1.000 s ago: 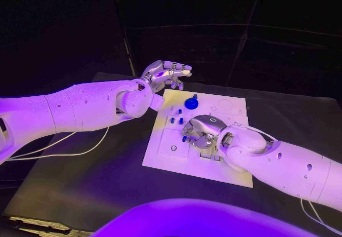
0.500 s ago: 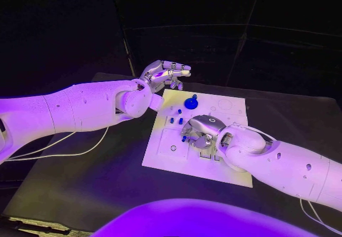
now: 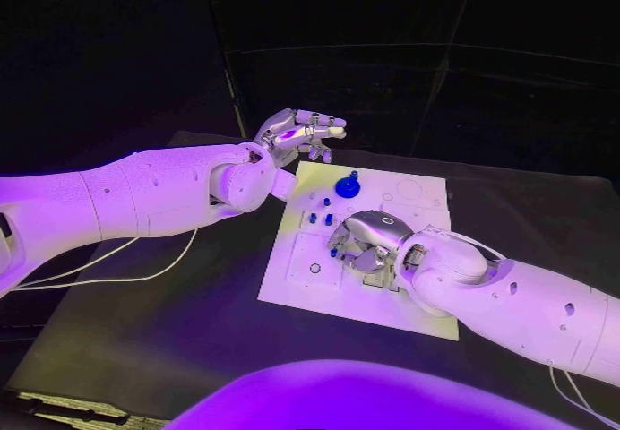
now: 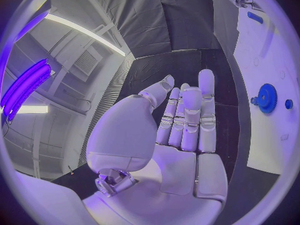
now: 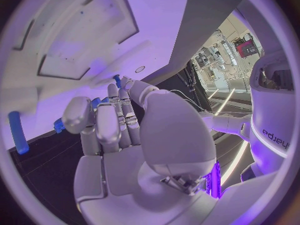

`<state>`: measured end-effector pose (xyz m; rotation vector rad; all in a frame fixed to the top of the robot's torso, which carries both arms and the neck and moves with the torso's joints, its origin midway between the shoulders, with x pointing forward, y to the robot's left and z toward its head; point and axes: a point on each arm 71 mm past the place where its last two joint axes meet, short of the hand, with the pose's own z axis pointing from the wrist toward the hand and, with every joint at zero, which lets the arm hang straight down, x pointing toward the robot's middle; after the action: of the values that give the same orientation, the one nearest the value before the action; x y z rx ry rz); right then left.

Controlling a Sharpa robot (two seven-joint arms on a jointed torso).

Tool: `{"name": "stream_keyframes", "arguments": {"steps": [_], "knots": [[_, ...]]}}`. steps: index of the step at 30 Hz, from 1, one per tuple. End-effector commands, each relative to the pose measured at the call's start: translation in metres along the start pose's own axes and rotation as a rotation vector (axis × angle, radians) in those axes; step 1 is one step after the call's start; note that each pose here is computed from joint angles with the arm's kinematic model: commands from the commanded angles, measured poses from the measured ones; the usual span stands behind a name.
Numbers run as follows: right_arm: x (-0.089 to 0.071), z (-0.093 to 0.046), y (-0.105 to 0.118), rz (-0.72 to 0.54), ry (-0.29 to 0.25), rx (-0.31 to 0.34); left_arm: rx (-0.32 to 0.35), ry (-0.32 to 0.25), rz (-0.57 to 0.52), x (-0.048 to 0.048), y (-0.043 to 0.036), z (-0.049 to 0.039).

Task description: Assemble the parts on the task board

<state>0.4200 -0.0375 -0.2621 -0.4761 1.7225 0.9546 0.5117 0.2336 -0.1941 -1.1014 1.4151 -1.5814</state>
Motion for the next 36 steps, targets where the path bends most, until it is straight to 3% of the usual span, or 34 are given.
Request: {"name": "stream_keyframes", "arguments": {"steps": [1, 11, 17, 22, 26, 36], "knots": [[-0.003, -0.001, 0.001, 0.003, -0.030, -0.011, 0.003, 0.011, -0.008, 0.0012, -0.0012, 0.0008], [-0.003, -0.002, -0.004, 0.000, -0.035, 0.008, 0.000, 0.010, -0.008, 0.0005, -0.0010, 0.0006], [-0.008, -0.006, -0.009, 0.002, -0.094, 0.031, -0.002, 0.010, -0.008, -0.0001, -0.0010, 0.0003], [-0.015, -0.021, -0.014, 0.011, -0.127, 0.055, -0.002, 0.009, -0.007, -0.0011, -0.0012, -0.0002], [-0.029, -0.034, -0.020, 0.016, -0.141, 0.082, -0.003, 0.007, -0.007, -0.0025, -0.0014, -0.0009], [-0.072, -0.060, -0.060, -0.046, -0.097, 0.263, -0.002, 0.008, -0.007, -0.0027, -0.0016, -0.0015]]}}
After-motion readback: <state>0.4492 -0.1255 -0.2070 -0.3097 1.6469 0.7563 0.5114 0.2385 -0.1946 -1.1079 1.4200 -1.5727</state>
